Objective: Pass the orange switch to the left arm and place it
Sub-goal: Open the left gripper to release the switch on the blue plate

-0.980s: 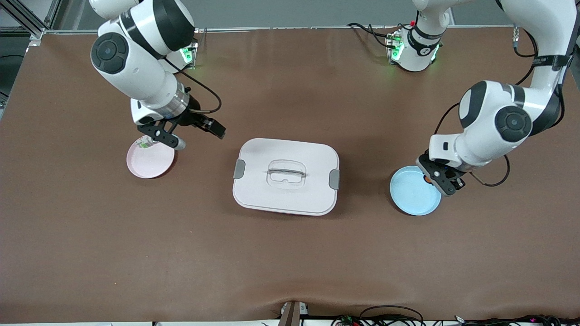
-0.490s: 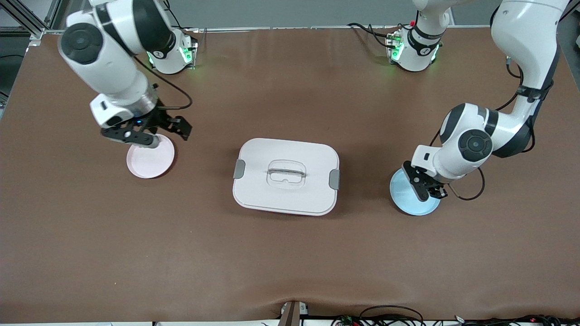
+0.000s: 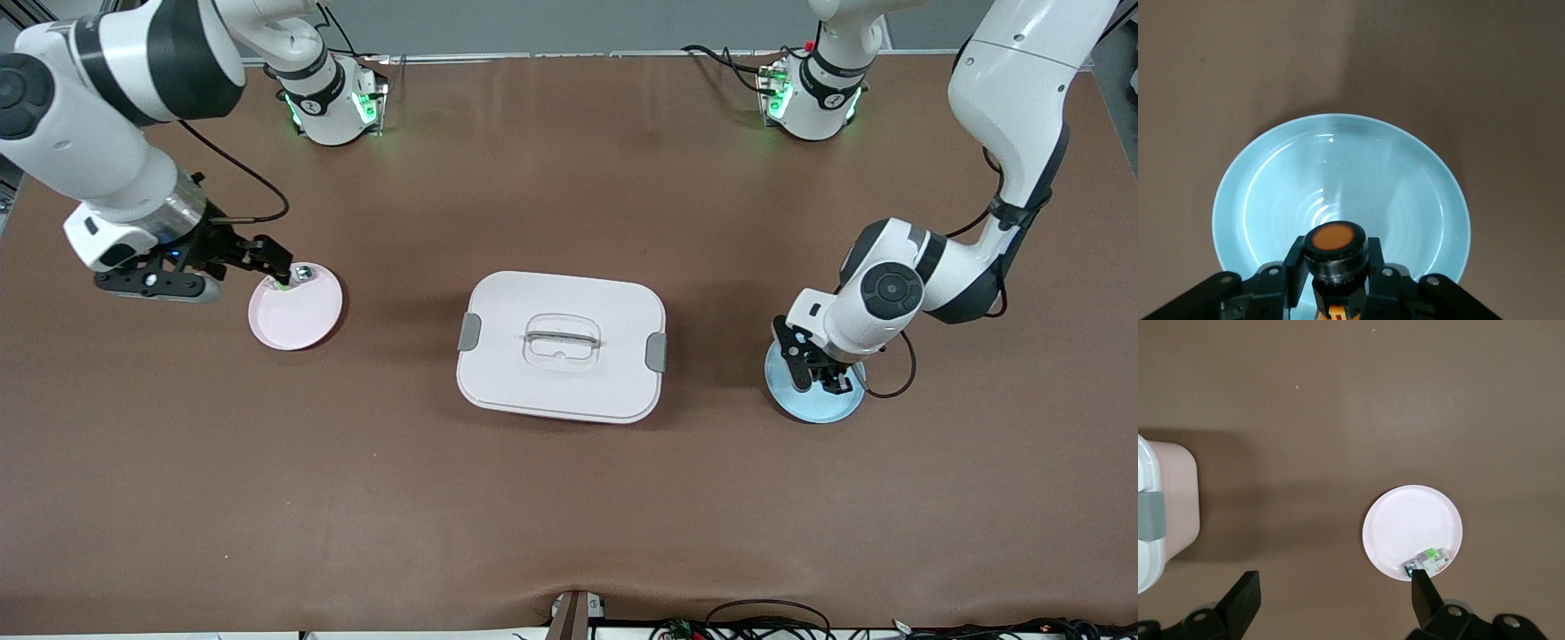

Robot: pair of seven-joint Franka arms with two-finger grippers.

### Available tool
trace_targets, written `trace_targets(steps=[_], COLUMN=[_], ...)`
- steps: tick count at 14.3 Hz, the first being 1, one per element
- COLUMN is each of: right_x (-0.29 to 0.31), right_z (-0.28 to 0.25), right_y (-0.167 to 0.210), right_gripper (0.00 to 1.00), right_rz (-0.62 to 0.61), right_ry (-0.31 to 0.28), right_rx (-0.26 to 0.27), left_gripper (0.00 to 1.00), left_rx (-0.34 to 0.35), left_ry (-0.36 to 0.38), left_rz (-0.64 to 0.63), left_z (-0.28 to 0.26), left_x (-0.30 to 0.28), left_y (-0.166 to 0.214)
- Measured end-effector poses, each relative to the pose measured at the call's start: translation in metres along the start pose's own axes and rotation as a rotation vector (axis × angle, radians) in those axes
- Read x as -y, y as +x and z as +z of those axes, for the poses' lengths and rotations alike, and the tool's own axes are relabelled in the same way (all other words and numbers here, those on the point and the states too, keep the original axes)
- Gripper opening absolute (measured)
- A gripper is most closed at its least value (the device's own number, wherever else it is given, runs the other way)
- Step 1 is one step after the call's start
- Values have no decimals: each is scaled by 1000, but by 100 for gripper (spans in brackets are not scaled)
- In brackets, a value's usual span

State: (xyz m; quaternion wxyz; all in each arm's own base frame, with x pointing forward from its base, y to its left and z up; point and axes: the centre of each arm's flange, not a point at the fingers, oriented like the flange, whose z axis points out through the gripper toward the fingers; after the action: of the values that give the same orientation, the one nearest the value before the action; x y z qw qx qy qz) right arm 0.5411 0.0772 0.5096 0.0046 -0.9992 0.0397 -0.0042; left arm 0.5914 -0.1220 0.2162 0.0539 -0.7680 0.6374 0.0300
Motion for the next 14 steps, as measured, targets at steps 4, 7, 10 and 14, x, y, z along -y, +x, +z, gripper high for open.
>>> trace_targets(steps=[4,7,10,14], right_x=[-44,-66,-90,-108], right_z=[-22,-58,-104,-139], right_y=[9,11,16,17], right_gripper=[100,100,100,100], right_rz=[-21,-32,-17,-2], right_ry=[-2,-4,-3,-3], right_rx=[5,4,-60,-120], left_gripper=[40,40,55,92], left_rx=[-15,-13,-18,-30], left_ry=[48,57,66,63], left_rz=[61,83,77,-16], left_z=[12,19,16,0], left_x=[1,0,4,15], left_y=[6,7,6,10])
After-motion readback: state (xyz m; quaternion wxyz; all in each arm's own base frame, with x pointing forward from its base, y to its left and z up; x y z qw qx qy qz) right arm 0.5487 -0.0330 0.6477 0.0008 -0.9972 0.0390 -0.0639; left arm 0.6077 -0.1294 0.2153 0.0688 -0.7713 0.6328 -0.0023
